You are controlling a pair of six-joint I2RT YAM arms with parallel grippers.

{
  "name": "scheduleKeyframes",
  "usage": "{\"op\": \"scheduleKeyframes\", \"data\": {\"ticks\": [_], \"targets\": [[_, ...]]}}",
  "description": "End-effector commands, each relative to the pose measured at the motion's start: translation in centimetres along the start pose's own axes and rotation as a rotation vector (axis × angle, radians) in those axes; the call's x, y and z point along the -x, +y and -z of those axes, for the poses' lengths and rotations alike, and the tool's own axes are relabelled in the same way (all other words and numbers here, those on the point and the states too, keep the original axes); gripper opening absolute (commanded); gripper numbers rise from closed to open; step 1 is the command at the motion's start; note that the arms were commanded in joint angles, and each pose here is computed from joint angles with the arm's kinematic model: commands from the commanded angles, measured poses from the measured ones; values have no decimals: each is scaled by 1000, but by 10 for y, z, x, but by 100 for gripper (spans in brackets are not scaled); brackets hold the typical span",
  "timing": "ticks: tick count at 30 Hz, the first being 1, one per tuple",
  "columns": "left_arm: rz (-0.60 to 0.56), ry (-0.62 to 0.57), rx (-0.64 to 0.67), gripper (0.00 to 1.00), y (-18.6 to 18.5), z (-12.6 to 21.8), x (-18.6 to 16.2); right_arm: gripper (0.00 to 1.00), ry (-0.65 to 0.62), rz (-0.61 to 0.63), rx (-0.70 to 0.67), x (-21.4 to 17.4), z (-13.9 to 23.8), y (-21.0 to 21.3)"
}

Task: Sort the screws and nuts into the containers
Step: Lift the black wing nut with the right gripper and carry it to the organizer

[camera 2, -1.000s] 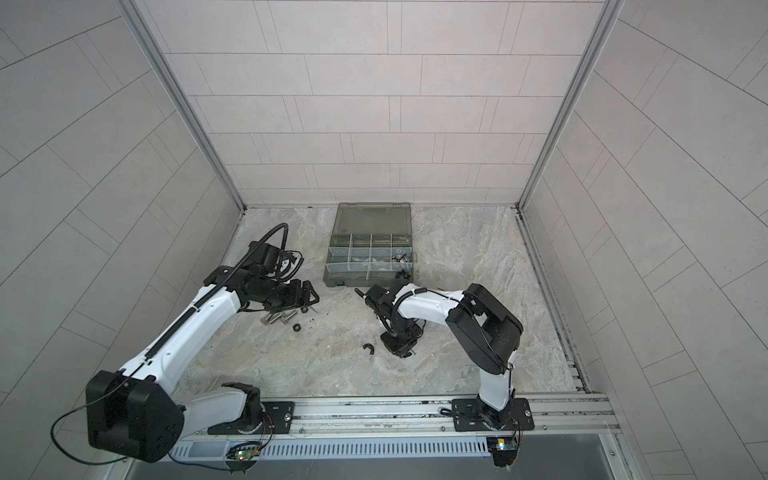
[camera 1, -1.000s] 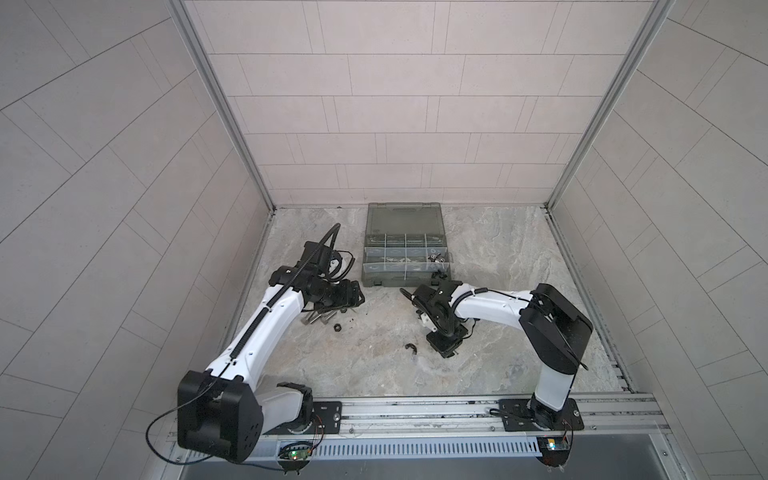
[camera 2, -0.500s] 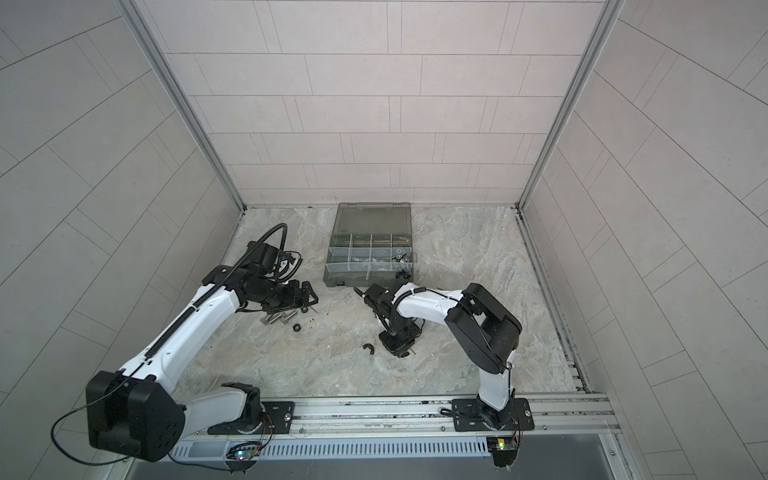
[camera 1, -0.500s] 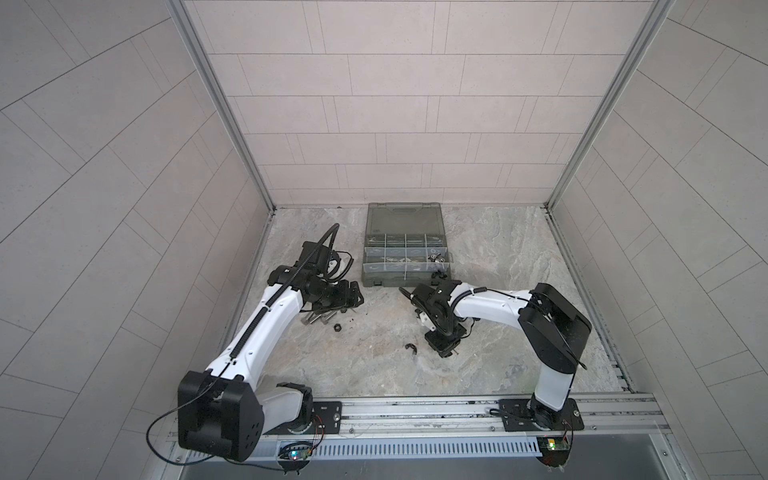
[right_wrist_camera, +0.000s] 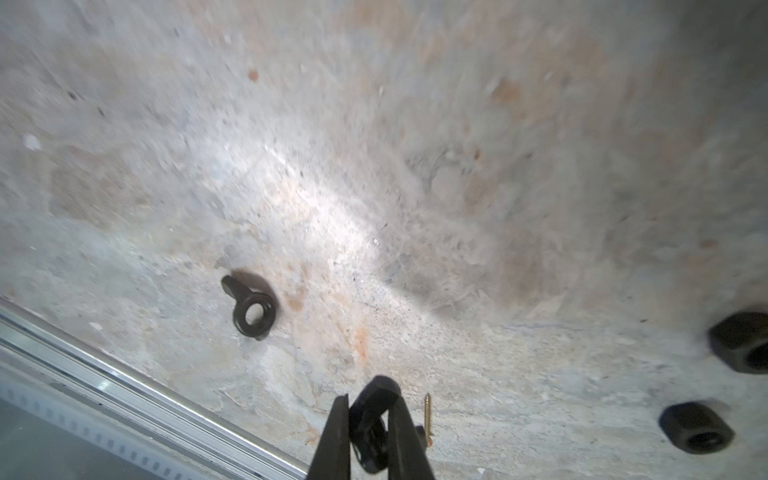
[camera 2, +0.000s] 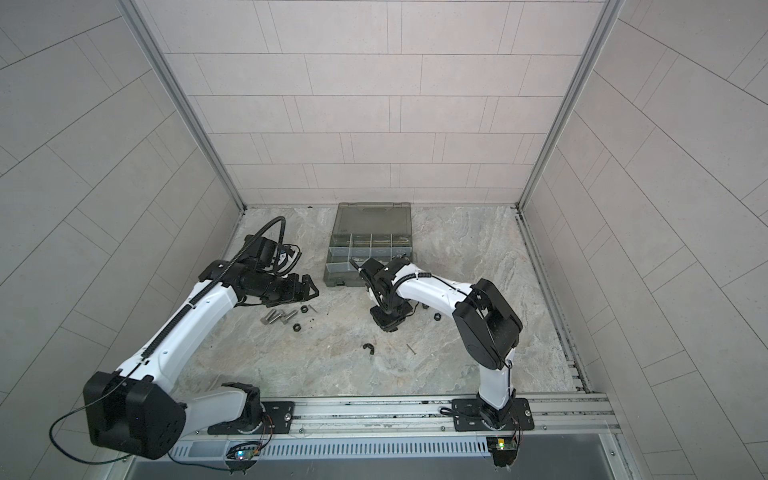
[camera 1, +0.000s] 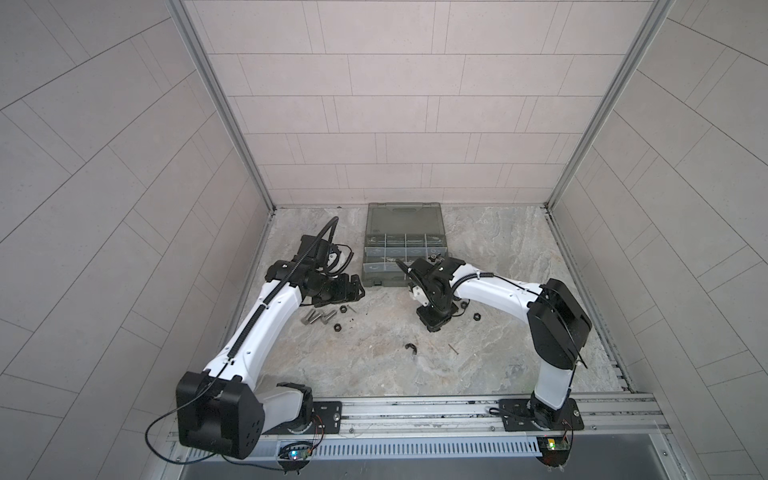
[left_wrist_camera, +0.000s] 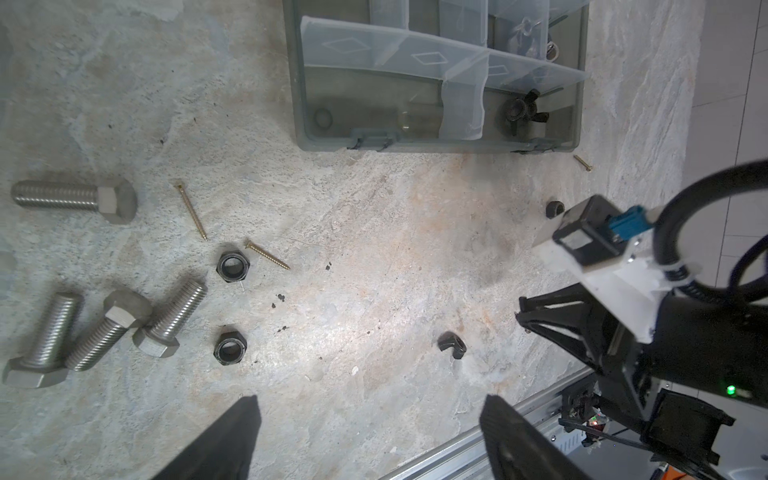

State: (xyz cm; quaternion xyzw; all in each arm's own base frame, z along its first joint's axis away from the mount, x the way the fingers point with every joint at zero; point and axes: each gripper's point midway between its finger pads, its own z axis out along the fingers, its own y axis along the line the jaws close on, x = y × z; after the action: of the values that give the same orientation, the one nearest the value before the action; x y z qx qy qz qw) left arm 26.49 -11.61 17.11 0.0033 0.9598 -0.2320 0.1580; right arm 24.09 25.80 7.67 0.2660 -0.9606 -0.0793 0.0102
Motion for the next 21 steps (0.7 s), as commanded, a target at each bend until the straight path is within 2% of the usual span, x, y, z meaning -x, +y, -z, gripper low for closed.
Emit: {"op": "scheduleKeyframes", "data": {"ticks": [1,4,21], "targets": [[-21,-17,-9,94,-5,8,10,3,3,-22,-17,11,9,-13],[-28,-20,-12,100,-8,9,15,3,-31,-47,-28,29,17,-26],[-36,-44,-115,100,-30,12,34,3,-151,-172,-32,120,46,-100]]}}
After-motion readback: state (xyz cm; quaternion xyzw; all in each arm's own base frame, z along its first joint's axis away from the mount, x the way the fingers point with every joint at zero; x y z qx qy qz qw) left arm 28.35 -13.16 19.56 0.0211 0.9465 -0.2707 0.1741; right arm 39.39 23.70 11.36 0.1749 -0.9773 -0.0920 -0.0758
